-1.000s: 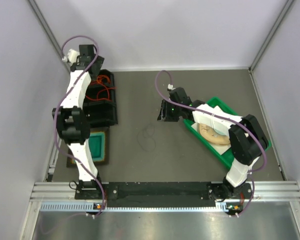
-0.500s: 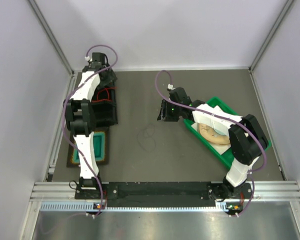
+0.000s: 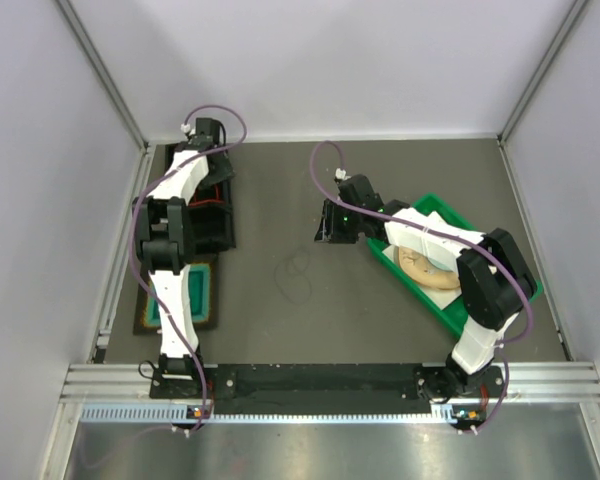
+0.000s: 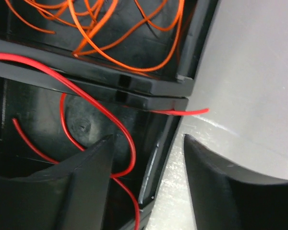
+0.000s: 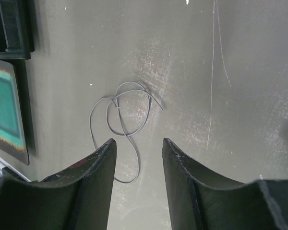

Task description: Untangle the cables

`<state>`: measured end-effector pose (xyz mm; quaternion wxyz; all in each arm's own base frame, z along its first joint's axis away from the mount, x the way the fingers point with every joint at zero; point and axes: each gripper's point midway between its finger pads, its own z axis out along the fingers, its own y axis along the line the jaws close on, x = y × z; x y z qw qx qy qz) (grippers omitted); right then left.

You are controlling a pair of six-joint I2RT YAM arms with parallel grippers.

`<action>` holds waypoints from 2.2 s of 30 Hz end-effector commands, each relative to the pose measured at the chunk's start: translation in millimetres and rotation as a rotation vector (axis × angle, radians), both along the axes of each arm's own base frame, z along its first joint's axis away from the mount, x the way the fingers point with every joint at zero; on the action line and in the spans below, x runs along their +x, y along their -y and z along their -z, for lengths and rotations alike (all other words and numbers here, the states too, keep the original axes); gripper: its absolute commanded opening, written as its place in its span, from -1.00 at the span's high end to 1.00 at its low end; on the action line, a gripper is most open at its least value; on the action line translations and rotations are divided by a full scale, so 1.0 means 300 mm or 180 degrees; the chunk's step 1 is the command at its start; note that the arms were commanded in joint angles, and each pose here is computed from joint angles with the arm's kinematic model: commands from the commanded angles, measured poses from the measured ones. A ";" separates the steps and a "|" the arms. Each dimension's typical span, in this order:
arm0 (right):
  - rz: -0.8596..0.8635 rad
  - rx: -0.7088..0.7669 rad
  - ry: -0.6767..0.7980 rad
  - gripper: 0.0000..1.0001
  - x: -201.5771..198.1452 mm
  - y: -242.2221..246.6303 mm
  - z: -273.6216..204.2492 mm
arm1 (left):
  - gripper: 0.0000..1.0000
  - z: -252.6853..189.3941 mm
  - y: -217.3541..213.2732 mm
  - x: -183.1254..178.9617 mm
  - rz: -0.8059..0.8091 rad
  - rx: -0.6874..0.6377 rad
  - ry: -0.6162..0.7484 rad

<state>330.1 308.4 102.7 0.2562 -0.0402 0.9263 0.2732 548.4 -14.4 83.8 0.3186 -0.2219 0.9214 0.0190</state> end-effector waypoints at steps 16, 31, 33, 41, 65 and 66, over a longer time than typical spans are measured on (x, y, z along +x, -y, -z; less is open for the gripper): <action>-0.0040 0.0065 0.0096 0.14 0.005 -0.026 -0.025 | 1.00 -0.158 -0.097 0.004 -0.0247 0.0244 0.0390; -0.0037 0.0048 0.0091 0.14 0.004 -0.023 -0.019 | 1.00 0.010 -0.148 -0.039 -0.0479 -0.0254 0.0277; -0.0037 0.0048 0.0091 0.14 0.005 -0.023 -0.019 | 1.00 0.029 -0.146 -0.041 -0.0467 -0.0269 0.0241; -0.0032 0.0051 0.0095 0.14 0.006 -0.022 -0.021 | 0.45 -0.104 -0.139 -0.023 -0.0336 -0.0246 0.0457; -0.0056 0.0077 0.0118 0.14 -0.002 -0.031 -0.033 | -0.44 -0.477 0.037 -0.227 0.1198 0.0968 0.0544; -0.0066 0.0080 0.0121 0.14 -0.003 -0.036 -0.035 | -0.45 -0.452 0.024 -0.250 0.1181 0.1067 0.0452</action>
